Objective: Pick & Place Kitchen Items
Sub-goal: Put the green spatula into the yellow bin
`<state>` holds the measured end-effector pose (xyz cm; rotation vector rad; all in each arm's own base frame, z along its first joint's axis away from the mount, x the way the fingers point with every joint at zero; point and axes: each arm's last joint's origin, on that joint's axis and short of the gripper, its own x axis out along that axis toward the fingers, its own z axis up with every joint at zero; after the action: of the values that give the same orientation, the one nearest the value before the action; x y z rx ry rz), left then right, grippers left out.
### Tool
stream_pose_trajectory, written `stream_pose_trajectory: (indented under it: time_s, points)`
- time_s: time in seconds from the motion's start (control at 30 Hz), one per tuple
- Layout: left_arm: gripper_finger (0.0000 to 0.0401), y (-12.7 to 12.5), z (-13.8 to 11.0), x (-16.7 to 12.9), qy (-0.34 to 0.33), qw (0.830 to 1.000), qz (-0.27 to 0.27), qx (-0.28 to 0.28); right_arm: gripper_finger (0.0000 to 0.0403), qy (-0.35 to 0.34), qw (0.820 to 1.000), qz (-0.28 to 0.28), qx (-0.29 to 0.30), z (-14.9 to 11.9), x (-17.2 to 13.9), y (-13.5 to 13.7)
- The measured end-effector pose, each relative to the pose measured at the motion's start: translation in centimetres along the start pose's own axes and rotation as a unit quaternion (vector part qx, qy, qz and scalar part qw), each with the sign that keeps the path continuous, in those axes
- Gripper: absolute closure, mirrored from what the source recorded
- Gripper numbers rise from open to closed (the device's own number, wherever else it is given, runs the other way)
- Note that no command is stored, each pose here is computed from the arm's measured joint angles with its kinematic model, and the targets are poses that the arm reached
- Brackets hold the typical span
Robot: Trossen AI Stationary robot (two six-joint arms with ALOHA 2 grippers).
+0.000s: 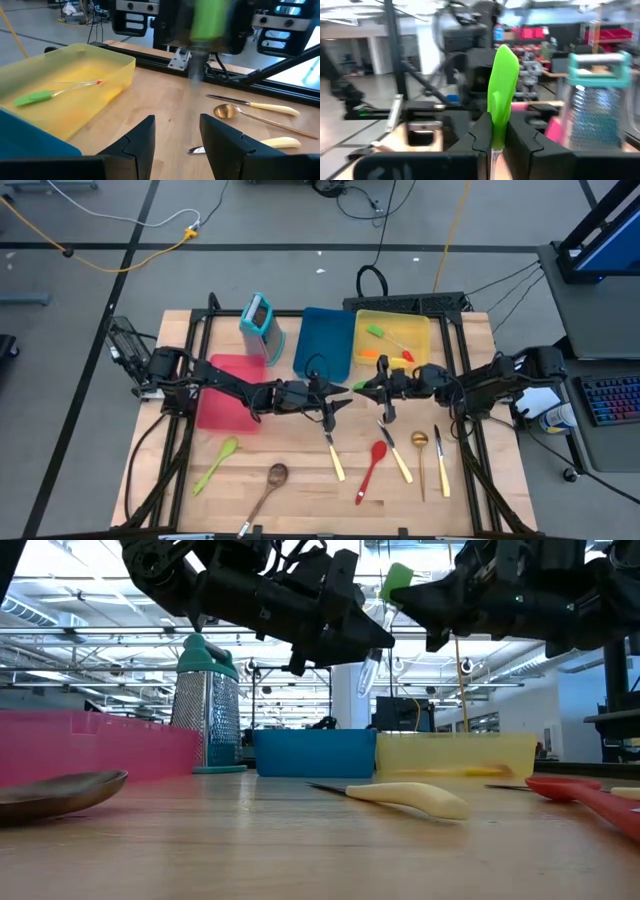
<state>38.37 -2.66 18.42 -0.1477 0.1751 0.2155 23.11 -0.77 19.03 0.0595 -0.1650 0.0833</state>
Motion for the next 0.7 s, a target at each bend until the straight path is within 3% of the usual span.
stream_pose_trajectory:
  time_s: [0.23,0.33,0.53,0.7]
  points:
    - [0.0250,-0.20,-0.31,-0.08,0.014,1.000,-0.001,0.011,0.0378,-0.010,1.000,0.010,-0.006,-0.04,0.11,0.32]
    - [0.0280,-0.49,-0.45,-0.15,0.017,1.000,-0.004,0.022,0.0377,-0.008,1.000,0.010,-0.006,-0.07,0.11,0.32]
    - [0.0383,-0.54,-0.48,-0.17,0.019,0.999,-0.007,0.025,0.0366,-0.009,1.000,0.004,-0.008,-0.06,0.12,0.26]
    - [0.0379,-0.53,-0.57,-0.18,0.023,0.999,-0.006,0.024,0.0365,0.001,1.000,0.007,-0.015,-0.24,0.13,0.27]
